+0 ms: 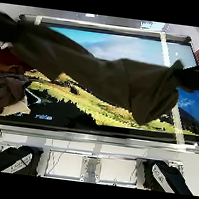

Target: Fold the shirts.

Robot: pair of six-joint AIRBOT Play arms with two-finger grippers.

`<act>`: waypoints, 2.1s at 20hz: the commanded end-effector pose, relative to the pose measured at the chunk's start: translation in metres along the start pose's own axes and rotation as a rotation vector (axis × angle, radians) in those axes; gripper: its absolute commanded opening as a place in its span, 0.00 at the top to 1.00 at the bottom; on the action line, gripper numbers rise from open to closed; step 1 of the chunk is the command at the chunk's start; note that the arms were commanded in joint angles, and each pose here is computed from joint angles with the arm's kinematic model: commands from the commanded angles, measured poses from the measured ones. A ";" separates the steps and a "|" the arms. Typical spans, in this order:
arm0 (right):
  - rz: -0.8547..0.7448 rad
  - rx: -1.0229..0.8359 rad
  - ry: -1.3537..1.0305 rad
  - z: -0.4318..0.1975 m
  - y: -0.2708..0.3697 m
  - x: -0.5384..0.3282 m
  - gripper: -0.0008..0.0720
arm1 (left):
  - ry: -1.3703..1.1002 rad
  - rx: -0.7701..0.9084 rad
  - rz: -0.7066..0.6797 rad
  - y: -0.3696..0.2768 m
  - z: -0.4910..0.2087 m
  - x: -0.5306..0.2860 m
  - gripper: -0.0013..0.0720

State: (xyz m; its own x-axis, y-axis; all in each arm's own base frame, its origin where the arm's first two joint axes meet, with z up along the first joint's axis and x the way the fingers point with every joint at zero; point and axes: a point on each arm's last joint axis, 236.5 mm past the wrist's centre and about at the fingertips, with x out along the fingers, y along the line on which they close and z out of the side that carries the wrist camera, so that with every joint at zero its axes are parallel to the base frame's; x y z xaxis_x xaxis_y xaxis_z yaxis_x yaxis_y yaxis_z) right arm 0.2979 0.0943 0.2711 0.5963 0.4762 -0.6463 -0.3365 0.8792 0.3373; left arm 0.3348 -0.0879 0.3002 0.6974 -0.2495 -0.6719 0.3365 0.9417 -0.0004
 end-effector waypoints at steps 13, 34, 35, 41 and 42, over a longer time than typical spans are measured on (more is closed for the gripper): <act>-0.111 0.443 0.341 -0.151 -0.147 0.249 0.94 | 0.539 -0.354 -0.097 -0.027 -0.274 0.237 0.97; -0.034 0.300 0.818 -0.275 -0.085 0.199 0.20 | 0.508 -0.389 -0.111 -0.030 -0.270 0.250 0.97; -0.034 0.279 0.821 -0.283 -0.080 0.204 0.20 | 0.508 -0.389 -0.111 -0.030 -0.270 0.250 0.97; -0.069 0.210 0.680 -0.279 -0.079 0.240 0.79 | 0.494 -0.363 -0.112 -0.028 -0.267 0.251 0.97; -0.071 0.201 0.670 -0.275 -0.080 0.240 0.94 | 0.472 -0.345 -0.111 -0.026 -0.263 0.253 0.97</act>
State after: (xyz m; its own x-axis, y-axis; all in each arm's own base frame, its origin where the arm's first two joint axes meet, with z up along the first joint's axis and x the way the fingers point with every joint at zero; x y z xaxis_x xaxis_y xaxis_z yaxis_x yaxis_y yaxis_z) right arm 0.2537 0.1285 -0.0958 -0.0602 0.3654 -0.9289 -0.1127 0.9221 0.3701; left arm 0.3300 -0.1171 -0.0666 0.2597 -0.3016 -0.9174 0.0806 0.9534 -0.2906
